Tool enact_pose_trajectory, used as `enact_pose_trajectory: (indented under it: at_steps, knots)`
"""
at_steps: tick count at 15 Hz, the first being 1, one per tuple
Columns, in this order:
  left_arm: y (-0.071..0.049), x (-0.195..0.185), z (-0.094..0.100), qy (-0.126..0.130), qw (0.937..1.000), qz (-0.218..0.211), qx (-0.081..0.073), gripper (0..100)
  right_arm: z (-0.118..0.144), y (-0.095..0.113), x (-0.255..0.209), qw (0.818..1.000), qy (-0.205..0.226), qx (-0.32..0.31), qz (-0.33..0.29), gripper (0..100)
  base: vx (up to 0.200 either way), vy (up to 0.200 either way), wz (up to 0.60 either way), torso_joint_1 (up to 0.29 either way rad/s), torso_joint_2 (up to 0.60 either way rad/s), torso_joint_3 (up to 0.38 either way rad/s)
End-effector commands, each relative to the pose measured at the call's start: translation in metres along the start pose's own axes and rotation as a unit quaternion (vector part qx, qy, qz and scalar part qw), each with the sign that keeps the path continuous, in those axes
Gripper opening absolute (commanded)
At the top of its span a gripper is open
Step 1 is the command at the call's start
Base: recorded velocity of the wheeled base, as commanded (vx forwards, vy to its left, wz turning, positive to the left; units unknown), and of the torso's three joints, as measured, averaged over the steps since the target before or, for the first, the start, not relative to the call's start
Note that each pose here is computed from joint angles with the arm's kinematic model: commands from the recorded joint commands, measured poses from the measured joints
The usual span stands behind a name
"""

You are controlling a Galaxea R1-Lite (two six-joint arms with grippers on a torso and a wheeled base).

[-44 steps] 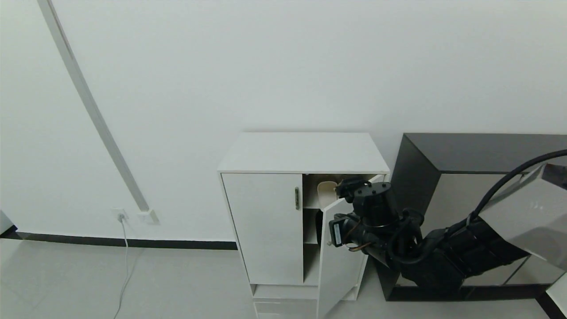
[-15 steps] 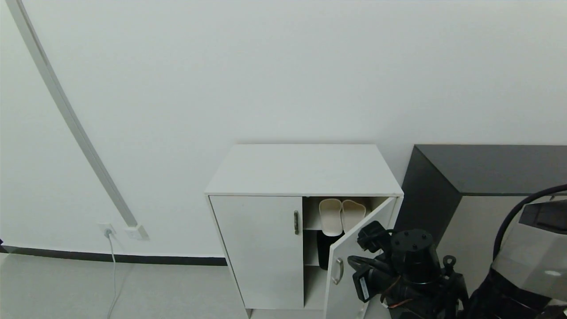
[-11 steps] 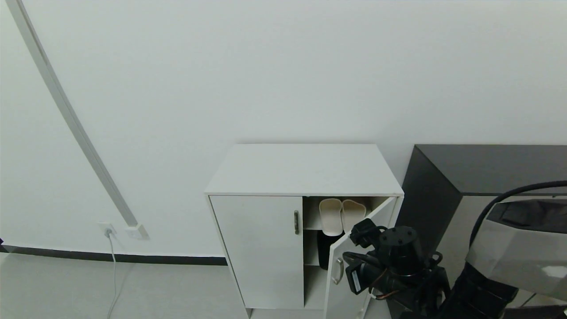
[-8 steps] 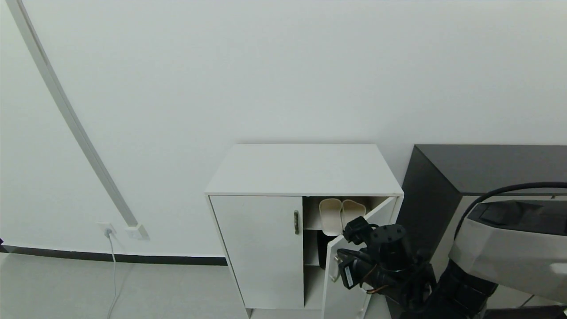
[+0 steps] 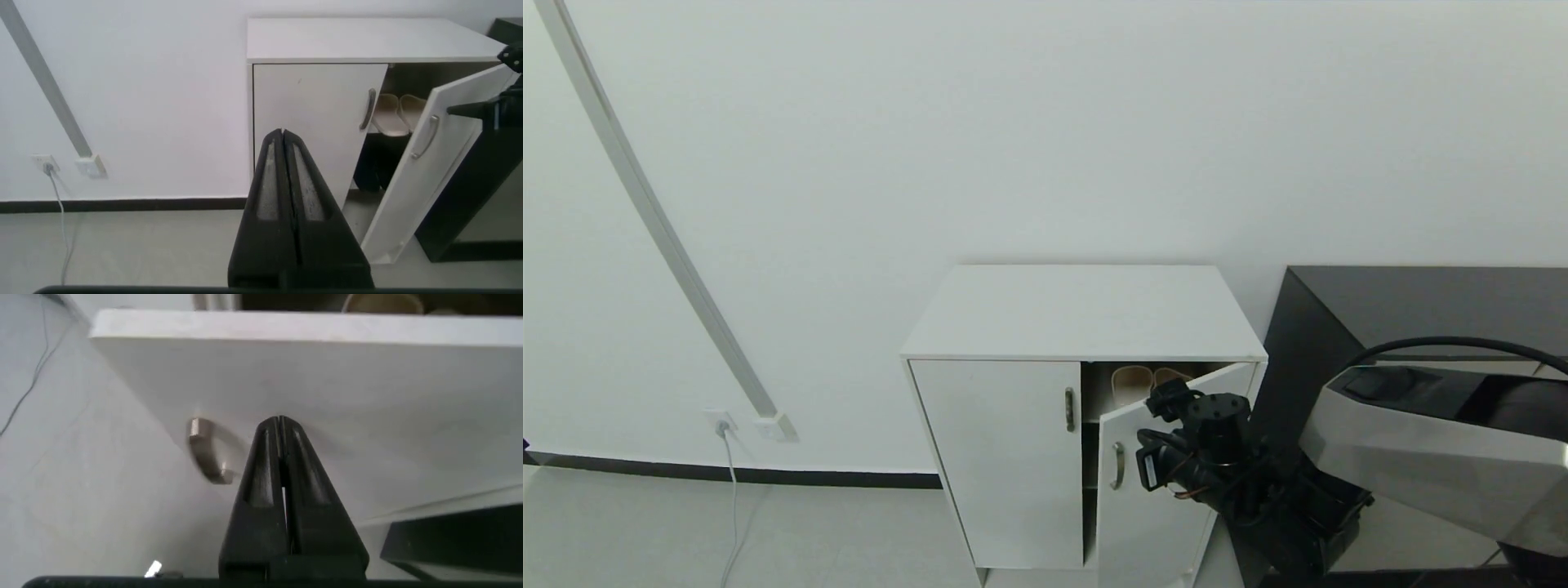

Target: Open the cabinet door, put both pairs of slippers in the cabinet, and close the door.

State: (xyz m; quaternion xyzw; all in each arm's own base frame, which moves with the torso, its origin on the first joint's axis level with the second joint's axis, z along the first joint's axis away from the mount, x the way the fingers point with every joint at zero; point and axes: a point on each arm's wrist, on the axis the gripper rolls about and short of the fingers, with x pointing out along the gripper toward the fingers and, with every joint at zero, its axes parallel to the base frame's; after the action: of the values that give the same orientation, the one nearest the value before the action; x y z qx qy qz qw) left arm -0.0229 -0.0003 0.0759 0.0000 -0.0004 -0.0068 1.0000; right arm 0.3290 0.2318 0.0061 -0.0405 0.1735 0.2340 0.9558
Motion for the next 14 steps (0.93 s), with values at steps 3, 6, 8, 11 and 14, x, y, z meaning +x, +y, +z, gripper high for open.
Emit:
enact_pose_trajectory:
  at_steps: [3,6,8,11,14]
  knots:
    - [0.0,0.0,0.0,0.0,1.0,0.0,0.0,0,-0.005,-0.018,0.03,1.0,-0.015,0.011,-0.022,0,0.0,0.0,0.0,0.0,0.0,0.0]
    - [0.0,0.0,0.0,0.0,1.0,0.0,0.0,0,-0.003,-0.029,0.041,0.999,-0.027,0.017,-0.035,0,0.0,0.0,0.0,0.0,0.0,0.0]
    - [0.0,0.0,0.0,0.0,1.0,0.0,0.0,0,-0.001,-0.034,0.043,0.999,-0.031,0.019,-0.04,0,0.0,0.0,0.0,0.0,0.0,0.0]
    - [0.0,0.0,0.0,0.0,1.0,0.0,0.0,0,0.001,-0.036,0.048,0.998,-0.037,0.021,-0.043,0,0.0,0.0,0.0,0.0,0.0,0.0]
    - [0.0,0.0,0.0,0.0,1.0,0.0,0.0,0,0.0,-0.037,0.053,0.998,-0.043,0.022,-0.044,0,0.0,0.0,0.0,0.0,0.0,0.0]
